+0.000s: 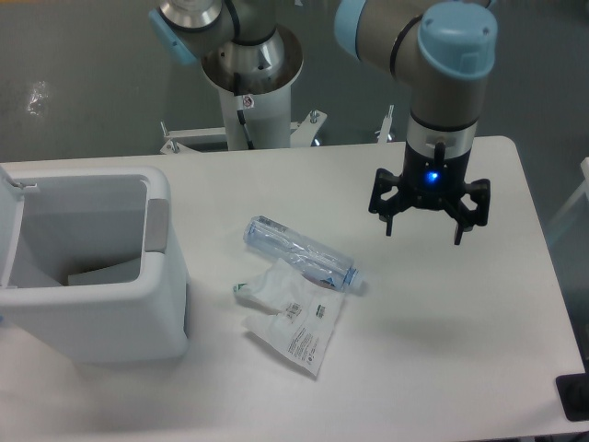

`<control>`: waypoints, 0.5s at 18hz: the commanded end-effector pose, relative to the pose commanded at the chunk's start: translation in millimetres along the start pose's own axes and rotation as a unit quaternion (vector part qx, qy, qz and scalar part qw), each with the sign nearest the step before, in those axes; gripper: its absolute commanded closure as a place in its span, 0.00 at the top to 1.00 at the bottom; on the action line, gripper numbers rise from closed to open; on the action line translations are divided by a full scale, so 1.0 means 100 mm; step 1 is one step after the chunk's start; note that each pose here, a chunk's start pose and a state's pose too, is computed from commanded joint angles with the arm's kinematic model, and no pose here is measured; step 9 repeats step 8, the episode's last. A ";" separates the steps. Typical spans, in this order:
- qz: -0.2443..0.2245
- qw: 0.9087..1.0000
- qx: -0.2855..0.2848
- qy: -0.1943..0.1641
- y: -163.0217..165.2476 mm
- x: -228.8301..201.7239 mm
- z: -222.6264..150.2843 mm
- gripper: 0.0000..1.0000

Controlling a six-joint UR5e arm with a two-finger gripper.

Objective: Open the trash can

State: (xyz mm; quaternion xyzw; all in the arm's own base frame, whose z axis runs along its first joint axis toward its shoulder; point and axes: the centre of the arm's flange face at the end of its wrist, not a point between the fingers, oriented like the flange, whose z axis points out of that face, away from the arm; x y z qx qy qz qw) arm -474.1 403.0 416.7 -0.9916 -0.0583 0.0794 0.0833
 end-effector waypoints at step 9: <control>0.102 0.993 -0.053 0.002 0.10 -0.05 0.31 1.00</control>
